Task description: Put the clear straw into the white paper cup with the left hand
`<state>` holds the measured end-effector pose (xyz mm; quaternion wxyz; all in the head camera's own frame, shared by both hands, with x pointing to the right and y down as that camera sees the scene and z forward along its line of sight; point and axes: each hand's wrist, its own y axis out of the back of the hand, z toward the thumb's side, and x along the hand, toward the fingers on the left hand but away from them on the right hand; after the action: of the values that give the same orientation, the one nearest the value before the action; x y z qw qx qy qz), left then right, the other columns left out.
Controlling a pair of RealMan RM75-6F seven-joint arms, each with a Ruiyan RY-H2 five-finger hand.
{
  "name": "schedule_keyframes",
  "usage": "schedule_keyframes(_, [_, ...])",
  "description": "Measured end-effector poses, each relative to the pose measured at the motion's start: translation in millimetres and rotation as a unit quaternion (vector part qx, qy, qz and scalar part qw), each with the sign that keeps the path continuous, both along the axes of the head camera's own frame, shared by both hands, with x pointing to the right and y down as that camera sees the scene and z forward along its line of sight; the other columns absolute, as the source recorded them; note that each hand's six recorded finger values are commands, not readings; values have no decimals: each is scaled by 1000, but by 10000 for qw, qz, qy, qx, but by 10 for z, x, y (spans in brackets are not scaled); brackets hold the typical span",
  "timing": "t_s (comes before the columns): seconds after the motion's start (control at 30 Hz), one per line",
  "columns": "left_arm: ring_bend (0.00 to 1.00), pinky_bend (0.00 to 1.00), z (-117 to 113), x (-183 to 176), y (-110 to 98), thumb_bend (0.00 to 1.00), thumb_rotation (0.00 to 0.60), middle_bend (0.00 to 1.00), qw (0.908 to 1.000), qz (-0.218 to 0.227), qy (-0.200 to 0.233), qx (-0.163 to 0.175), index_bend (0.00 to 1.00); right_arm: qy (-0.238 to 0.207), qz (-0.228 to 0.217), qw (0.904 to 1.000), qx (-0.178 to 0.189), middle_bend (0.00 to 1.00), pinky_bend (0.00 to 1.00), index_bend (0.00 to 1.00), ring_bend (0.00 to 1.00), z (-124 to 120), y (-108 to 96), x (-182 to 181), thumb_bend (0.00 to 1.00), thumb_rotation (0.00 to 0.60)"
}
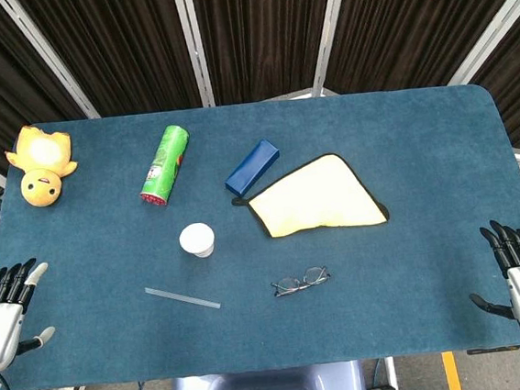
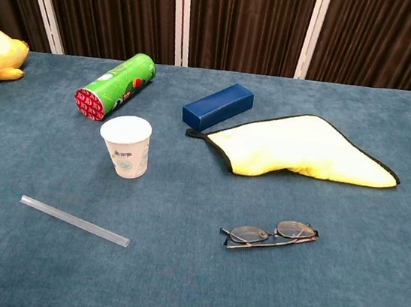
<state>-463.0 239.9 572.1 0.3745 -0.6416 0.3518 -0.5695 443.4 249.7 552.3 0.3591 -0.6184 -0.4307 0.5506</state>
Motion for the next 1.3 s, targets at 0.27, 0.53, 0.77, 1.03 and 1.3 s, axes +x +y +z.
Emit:
schedule_keyframes(0.27, [0, 0, -6, -3, 4, 25, 600, 0, 10000, -7, -4, 2, 12, -3, -12, 10000, 6, 0, 0, 0, 0, -2, 3, 0, 76, 600])
schedule_keyframes(0.53, [0, 0, 17, -8, 0, 26, 600, 0, 10000, -8, -15, -43, 16, 7, -9, 10000, -4, 0, 0, 0, 0, 3, -6, -9, 76, 600])
schedule_keyframes(0.77, [0, 0, 20, 2, 2, 38, 600, 0, 10000, -22, -8, -71, 83, 6, 0, 10000, -6, 0, 0, 0, 0, 2, -5, -2, 76, 600])
schedule_keyframes(1.03, [0, 0, 173, 249, -158, 137, 600, 0, 9996, 131, 137, -220, 321, 7, 2, 10000, 10, 0, 0, 0, 0, -1, 2, 2, 75, 600])
schedule_keyframes(1.3, [0, 0, 467, 740, -195, 207, 600, 0, 9960, 547, 191, -678, 461, -13, 17, 10000, -3, 0, 0, 0, 0, -1, 6, 12, 75, 600])
